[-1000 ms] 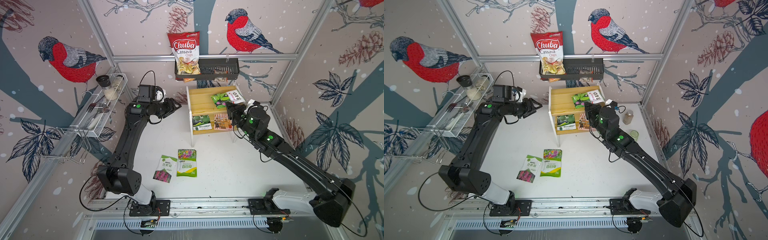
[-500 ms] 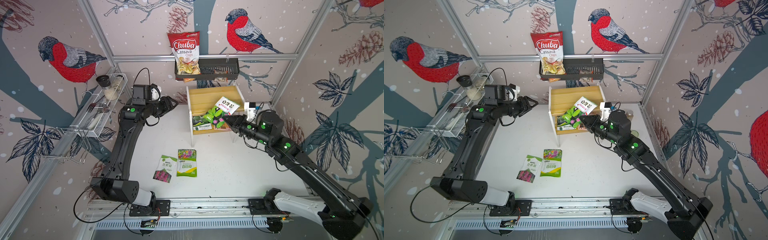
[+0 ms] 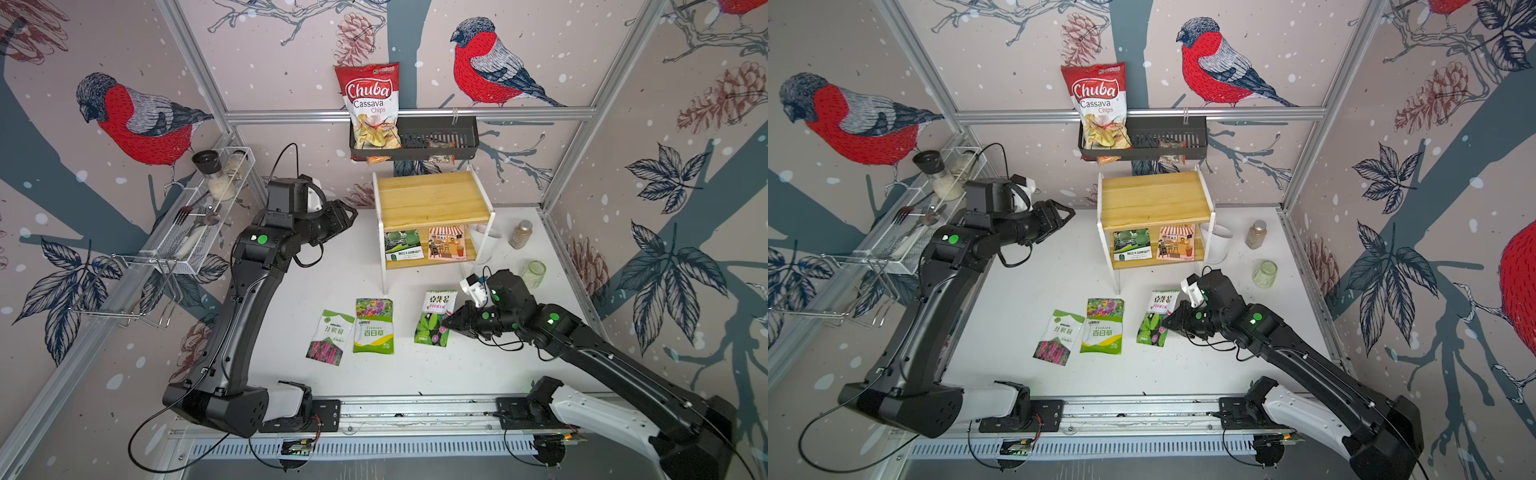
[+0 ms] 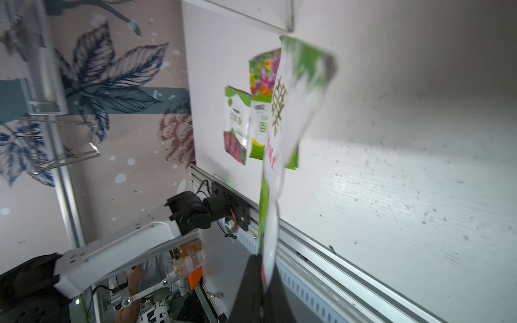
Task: Take the seed bag off the shelf
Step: Place the seed packet at the center of the board.
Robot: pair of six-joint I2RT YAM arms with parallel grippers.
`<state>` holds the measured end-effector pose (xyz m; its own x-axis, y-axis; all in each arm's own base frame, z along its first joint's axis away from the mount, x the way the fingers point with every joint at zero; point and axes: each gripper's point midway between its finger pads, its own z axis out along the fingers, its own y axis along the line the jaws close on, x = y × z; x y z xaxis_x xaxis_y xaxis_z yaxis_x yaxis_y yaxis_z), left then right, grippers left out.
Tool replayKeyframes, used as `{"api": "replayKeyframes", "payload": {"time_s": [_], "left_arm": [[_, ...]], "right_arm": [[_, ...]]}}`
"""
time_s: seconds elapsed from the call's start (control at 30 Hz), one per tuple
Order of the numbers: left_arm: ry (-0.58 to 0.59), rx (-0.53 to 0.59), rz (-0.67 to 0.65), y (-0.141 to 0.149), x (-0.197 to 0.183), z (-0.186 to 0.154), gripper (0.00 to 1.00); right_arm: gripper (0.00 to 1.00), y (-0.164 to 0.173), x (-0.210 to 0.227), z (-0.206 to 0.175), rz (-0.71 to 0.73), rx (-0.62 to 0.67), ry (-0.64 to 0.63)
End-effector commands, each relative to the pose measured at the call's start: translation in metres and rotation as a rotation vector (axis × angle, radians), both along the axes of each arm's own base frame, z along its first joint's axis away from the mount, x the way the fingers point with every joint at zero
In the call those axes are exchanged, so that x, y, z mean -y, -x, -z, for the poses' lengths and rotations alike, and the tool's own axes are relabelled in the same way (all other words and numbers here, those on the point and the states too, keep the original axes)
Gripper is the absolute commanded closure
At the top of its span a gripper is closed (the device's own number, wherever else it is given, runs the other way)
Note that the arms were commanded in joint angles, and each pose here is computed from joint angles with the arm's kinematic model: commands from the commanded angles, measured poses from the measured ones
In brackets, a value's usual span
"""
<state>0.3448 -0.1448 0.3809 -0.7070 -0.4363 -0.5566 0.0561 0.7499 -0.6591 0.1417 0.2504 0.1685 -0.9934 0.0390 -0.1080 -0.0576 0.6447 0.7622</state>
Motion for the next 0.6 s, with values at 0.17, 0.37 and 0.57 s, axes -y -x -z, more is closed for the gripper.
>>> {"api": "replayKeyframes", "payload": {"time_s": [0.17,0.37,0.57], "left_arm": [[0.011,0.0,-0.056,0.011,0.01,-0.002,0.39],[0.0,0.007,-0.048,0.023,0.015,-0.002,0.39],[0.018,0.041,-0.04,0.026,0.016,-0.014,0.39]], "right_arm": [[1.0,0.005,-0.011,0.08,-0.145,-0.098,0.154],[1.0,-0.015,-0.015,0.118,-0.222,-0.121,0.294],[0.76,-0.039,-0.017,0.133,-0.219,-0.103,0.404]]}}
